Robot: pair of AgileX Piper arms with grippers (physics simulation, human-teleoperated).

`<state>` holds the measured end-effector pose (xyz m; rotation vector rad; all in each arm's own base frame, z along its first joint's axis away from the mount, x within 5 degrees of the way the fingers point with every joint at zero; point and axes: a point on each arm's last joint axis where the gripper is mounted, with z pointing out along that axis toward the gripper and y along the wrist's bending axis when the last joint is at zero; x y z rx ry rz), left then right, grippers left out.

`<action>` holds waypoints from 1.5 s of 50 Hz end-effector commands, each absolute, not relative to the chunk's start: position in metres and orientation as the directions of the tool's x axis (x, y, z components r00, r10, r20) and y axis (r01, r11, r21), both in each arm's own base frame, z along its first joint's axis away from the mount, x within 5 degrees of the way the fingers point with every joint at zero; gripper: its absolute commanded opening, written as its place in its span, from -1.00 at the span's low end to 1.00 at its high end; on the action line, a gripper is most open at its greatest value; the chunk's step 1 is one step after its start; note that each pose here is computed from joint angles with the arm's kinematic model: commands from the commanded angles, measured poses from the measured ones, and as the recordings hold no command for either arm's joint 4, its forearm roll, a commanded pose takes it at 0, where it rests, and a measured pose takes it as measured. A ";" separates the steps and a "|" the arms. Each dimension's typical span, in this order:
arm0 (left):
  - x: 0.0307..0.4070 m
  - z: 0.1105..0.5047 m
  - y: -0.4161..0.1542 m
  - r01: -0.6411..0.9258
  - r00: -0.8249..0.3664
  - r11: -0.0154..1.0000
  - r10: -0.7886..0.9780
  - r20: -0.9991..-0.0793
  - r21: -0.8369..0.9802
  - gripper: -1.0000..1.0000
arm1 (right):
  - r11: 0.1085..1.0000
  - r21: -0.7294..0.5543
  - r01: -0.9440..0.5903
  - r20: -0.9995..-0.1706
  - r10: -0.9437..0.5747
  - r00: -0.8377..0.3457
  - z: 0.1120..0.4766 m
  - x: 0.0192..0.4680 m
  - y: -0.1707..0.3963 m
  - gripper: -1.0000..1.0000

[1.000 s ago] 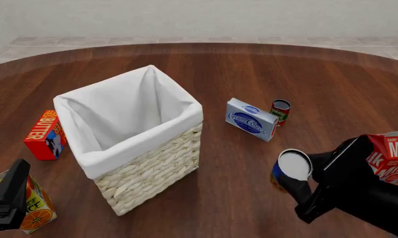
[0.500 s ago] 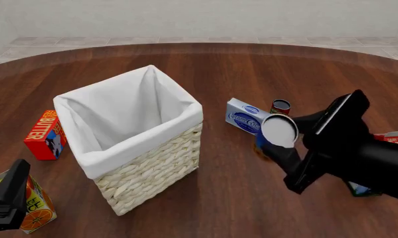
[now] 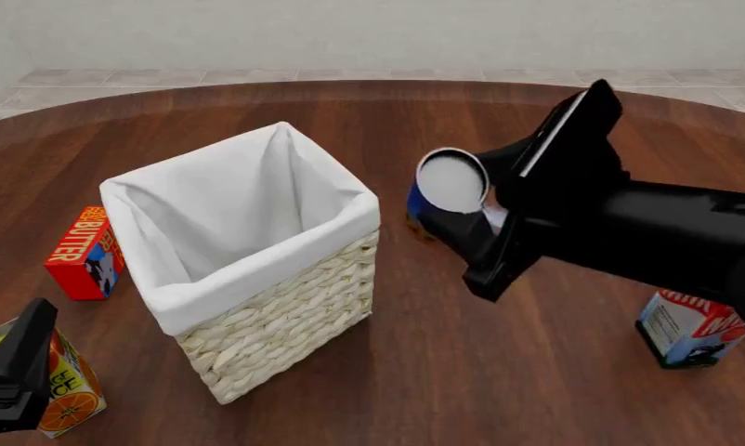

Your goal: Pick up the alphabet soup and the tomato sauce, and put them in the basket.

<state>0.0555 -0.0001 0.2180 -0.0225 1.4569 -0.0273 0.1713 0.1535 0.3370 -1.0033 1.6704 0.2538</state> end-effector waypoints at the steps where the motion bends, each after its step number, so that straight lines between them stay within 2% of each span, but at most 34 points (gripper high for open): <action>1: 0.056 0.218 0.000 0.003 0.113 0.999 -0.032 -0.993 -0.032 1.00 | 0.587 -0.331 -0.739 -0.890 -0.455 0.038 0.357 0.176 0.175 -1.00; 34: 0.056 0.217 0.000 0.006 0.112 1.000 -0.031 -0.993 -0.031 1.00 | 0.483 -0.356 -0.800 -0.886 -0.446 0.125 0.375 0.187 0.241 -1.00; 63: 0.056 0.216 -0.001 0.013 0.104 0.999 -0.034 -0.994 -0.033 1.00 | 0.452 -0.334 -0.827 -0.882 -0.460 0.105 0.362 0.209 0.290 -1.00; 75: 0.056 0.216 -0.001 0.015 0.102 0.999 -0.040 -0.994 -0.038 1.00 | 0.454 -0.315 -0.834 -0.878 -0.473 0.074 0.344 0.219 0.303 -1.00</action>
